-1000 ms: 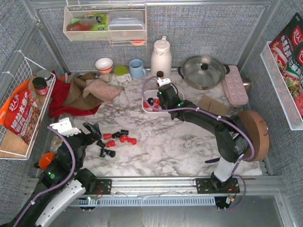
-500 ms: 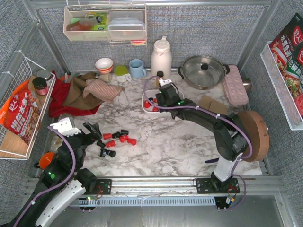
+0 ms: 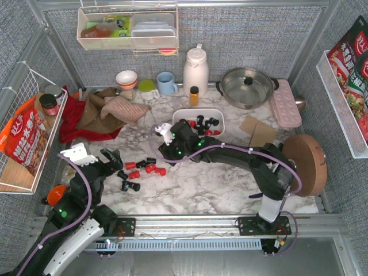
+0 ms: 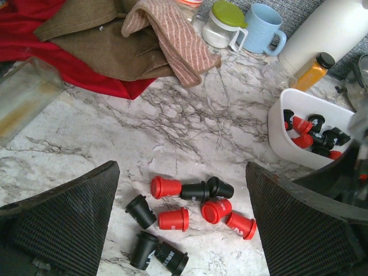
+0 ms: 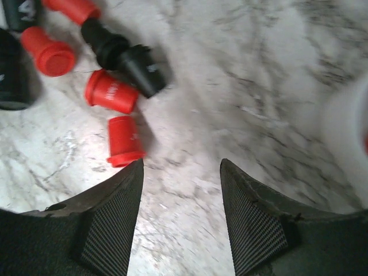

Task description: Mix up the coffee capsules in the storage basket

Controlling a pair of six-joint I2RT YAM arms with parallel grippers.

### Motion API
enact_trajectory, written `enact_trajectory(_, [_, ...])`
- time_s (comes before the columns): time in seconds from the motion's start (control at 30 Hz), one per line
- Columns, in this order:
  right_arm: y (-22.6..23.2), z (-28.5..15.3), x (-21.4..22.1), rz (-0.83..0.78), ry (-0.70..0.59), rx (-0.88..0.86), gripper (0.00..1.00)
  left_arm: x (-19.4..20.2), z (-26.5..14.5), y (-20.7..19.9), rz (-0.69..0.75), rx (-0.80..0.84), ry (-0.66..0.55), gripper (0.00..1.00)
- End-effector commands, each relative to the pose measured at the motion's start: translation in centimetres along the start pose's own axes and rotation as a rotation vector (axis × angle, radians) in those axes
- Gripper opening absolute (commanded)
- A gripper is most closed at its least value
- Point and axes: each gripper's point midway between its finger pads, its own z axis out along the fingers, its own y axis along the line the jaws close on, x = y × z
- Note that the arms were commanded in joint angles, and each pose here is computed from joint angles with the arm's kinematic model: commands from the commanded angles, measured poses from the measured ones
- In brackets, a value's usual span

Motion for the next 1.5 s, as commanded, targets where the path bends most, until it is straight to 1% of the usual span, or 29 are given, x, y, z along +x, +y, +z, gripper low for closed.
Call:
enact_trajectory(0.0, [4.3, 1.8, -0.2, -0.048, -0.017, -0.187, 0.61, -0.3, 0.0, 0.1, -0.008, -0.01, -0.013, 0.99])
enact_trajectory(0.1, [5.7, 3.1, 0.5, -0.069, 0.023, -0.215, 0.64, -0.2, 0.0, 0.2, -0.006, -0.01, -0.012, 0.99])
enact_trajectory(0.3, [7.4, 4.6, 2.5, -0.125, 0.111, -0.246, 0.64, -0.3, 0.0, 0.1, -0.008, -0.009, -0.014, 0.99])
enact_trajectory(0.57, [6.5, 5.6, 5.1, -0.185, 0.218, -0.168, 0.6, -0.4, 0.0, 0.2, -0.01, -0.009, -0.015, 0.99])
enact_trajectory(0.7, [5.7, 6.0, 5.5, -0.194, 0.248, -0.11, 0.54, -0.4, 0.0, 0.2, -0.01, -0.008, -0.015, 0.99])
enact_trajectory(0.8, [5.3, 5.9, 5.1, -0.194, 0.241, -0.085, 0.47, -0.3, 0.0, 0.2, -0.01, -0.008, -0.015, 0.99])
enact_trajectory(0.87, [5.3, 5.5, 4.5, -0.189, 0.221, -0.078, 0.38, -0.3, 0.0, 0.2, -0.009, -0.009, -0.014, 0.99])
enact_trajectory(0.9, [5.3, 5.3, 4.2, -0.187, 0.207, -0.075, 0.36, -0.3, 0.0, 0.2, -0.009, -0.009, -0.014, 0.99])
enact_trajectory(1.07, [4.7, 3.3, 1.7, -0.179, 0.111, -0.035, 0.35, -0.3, 0.0, 0.2, -0.009, -0.009, -0.014, 0.99])
enact_trajectory(1.13, [3.5, 2.2, 0.6, -0.166, 0.066, 0.015, 0.34, -0.3, 0.0, 0.2, -0.009, -0.009, -0.014, 0.99])
enact_trajectory(1.2, [1.3, 1.2, -0.8, -0.137, 0.005, 0.1, 0.32, -0.3, 0.0, 0.2, -0.008, -0.009, -0.013, 0.99])
enact_trajectory(1.23, [-0.1, 0.5, -1.7, -0.116, -0.029, 0.156, 0.32, -0.3, 0.0, 0.1, -0.008, -0.008, -0.013, 0.99])
enact_trajectory(1.4, [-8.8, -2.1, -3.3, 0.044, -0.113, 0.445, 0.32, -0.4, -0.1, 0.0, -0.016, 0.005, -0.02, 0.99])
enact_trajectory(1.47, [-11.8, -3.0, -3.5, 0.114, -0.142, 0.518, 0.32, -0.5, -0.1, 0.0, -0.019, 0.009, -0.027, 0.99])
